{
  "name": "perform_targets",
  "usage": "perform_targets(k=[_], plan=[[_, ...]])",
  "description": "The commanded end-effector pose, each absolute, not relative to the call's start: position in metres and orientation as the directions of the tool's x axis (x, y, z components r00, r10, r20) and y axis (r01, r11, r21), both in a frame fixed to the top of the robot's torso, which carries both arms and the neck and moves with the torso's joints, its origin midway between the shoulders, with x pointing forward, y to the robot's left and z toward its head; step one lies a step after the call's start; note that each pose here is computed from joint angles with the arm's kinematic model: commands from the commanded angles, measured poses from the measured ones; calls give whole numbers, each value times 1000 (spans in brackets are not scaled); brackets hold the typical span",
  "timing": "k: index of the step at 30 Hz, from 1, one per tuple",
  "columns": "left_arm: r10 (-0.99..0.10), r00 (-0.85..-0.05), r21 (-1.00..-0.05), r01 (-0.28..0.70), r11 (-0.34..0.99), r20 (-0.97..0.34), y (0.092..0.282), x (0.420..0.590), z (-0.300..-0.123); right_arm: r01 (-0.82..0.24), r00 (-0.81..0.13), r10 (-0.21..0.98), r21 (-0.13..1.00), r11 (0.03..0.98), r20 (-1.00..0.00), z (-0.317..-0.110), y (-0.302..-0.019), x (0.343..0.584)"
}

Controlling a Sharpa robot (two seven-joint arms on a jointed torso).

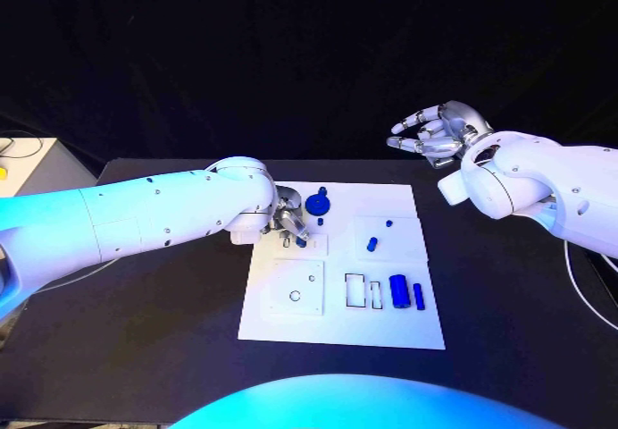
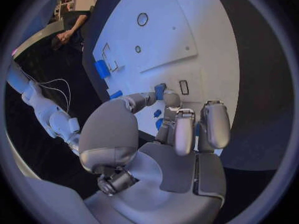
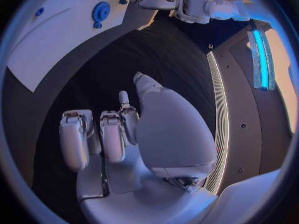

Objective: Assemble the parts on the task board

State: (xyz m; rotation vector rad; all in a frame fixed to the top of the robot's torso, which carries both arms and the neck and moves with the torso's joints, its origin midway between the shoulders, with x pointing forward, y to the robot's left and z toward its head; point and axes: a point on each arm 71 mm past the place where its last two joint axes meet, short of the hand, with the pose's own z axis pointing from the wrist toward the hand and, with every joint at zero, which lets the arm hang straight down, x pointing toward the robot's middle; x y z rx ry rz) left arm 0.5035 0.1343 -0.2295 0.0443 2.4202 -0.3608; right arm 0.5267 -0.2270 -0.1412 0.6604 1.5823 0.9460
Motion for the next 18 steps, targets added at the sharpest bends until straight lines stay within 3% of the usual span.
perform_targets(k=[1, 18], plan=[[-44, -774, -237, 139, 962, -632, 134, 503, -231, -76, -229, 817, 846, 527, -529, -142, -226, 527], [-37, -780, -231, 140, 963, -625, 133, 504, -231, -73, -233, 816, 846, 528, -529, -144, -225, 526]])
